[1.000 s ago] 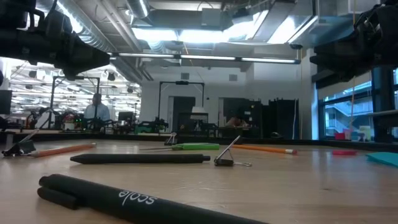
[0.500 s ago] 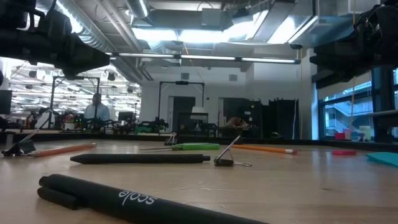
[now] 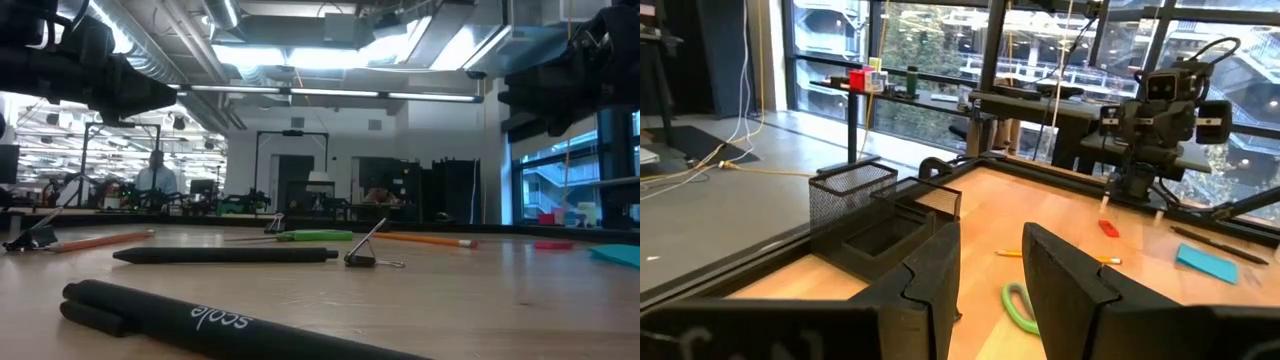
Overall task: Pick and place office supplies into organizer
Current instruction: Put the top black binder clip into the desk organizer
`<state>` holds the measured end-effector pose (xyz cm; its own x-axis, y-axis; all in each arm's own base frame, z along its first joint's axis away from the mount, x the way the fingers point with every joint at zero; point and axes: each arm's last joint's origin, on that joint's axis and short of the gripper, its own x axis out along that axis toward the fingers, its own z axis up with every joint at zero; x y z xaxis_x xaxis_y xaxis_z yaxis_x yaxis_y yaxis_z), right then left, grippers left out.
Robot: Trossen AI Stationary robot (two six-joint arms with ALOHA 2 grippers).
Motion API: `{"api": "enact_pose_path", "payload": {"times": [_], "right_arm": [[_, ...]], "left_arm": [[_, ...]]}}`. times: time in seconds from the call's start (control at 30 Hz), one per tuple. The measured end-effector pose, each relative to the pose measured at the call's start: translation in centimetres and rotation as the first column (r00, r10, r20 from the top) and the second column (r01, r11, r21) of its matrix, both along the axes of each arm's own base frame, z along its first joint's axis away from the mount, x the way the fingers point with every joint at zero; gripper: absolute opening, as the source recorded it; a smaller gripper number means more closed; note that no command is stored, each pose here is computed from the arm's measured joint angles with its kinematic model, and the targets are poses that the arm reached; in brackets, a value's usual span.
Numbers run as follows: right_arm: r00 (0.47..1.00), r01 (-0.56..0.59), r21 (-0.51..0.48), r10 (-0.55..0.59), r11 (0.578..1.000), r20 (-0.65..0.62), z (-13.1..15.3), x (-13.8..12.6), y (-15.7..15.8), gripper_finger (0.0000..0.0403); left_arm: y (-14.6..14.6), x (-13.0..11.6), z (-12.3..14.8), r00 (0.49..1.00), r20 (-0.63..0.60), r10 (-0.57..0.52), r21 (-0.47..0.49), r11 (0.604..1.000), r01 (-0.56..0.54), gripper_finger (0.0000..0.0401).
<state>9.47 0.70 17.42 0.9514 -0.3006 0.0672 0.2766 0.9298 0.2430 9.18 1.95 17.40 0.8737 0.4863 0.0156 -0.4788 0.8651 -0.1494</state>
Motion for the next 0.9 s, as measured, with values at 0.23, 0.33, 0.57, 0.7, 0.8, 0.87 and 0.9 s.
{"api": "enact_pose_path", "payload": {"times": [0.23,0.33,0.57,0.7,0.8,0.87,0.9], "right_arm": [[1.000,-0.001,-0.002,0.001,1.000,-0.001,0.00,0.00,0.00,0.0182],[1.000,-0.005,0.043,0.004,0.999,0.016,0.03,0.00,0.00,0.0182],[0.998,0.050,0.079,-0.053,0.996,0.031,0.08,-0.06,-0.16,0.0182],[0.998,0.053,0.077,-0.055,0.996,0.014,-0.10,-0.05,-0.16,0.0182],[0.998,0.068,0.077,-0.069,0.995,0.014,-0.10,-0.07,-0.20,0.0182],[0.994,0.109,0.080,-0.110,0.991,0.013,-0.10,-0.11,-0.31,0.0182],[0.991,0.131,0.081,-0.132,0.988,0.012,-0.10,-0.14,-0.37,0.0182]], "left_arm": [[0.17,-0.10,0.01,0.998,0.002,0.065,-0.001,0.998,-0.065,0.0106],[0.18,-0.11,0.01,0.997,0.002,0.071,-0.001,0.997,-0.071,0.0106],[0.18,-0.11,0.02,0.997,0.003,0.072,-0.002,0.997,-0.072,0.0107],[0.08,-0.04,0.02,0.999,0.019,0.032,-0.030,0.999,-0.031,0.0127],[-0.02,0.18,-0.13,0.996,0.089,-0.016,-0.193,0.981,0.033,0.0154],[-0.08,0.42,-0.32,0.992,0.119,-0.051,-0.295,0.952,0.084,0.0168],[-0.09,0.57,-0.44,0.990,0.122,-0.067,-0.333,0.937,0.104,0.0173]]}}
